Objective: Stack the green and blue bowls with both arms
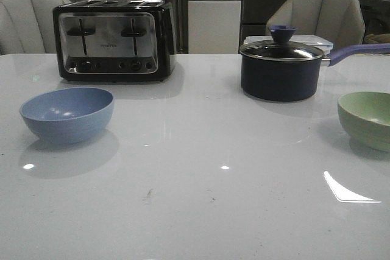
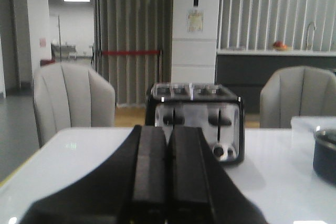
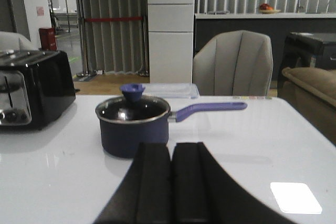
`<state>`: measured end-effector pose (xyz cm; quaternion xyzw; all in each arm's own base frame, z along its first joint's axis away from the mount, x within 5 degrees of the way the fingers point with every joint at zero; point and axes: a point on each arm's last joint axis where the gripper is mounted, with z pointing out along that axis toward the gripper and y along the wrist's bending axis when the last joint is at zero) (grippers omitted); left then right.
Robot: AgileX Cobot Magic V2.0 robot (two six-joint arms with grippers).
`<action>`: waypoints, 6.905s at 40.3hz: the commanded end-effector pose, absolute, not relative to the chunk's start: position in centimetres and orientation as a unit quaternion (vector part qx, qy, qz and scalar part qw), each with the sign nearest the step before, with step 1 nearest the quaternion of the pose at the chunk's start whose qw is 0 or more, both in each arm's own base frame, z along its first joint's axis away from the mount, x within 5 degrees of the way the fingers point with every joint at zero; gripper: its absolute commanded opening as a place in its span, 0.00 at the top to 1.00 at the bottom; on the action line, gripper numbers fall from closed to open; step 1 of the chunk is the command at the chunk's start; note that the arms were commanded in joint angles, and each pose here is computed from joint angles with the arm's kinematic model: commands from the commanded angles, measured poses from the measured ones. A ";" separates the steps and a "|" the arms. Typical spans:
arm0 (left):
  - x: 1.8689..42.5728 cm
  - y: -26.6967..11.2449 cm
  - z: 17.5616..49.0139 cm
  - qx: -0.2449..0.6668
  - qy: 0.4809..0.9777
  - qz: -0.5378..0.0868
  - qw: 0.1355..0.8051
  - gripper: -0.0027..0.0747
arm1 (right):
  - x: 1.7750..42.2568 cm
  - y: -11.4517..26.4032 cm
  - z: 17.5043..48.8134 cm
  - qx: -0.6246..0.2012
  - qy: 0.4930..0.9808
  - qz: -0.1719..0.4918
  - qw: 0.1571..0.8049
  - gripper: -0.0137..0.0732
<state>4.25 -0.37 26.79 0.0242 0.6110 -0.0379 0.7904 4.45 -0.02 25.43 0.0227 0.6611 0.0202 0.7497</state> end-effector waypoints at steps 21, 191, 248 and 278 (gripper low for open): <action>5.3 -0.7 36.8 0.038 0.777 -0.039 0.627 0.85 | 7.3 0.0 36.1 0.023 0.805 0.013 0.593 0.78; 8.0 -1.9 32.6 0.114 0.832 -0.054 0.541 0.14 | 34.5 18.2 21.6 -0.210 0.951 0.151 0.169 0.35; 23.6 -4.7 32.2 0.101 0.928 -0.037 0.358 0.14 | 11.2 9.2 33.8 -0.322 0.821 0.198 0.429 0.34; 40.3 -5.8 24.2 0.064 0.964 -0.040 0.254 0.15 | 11.2 9.2 33.8 -0.322 0.821 0.198 0.429 0.34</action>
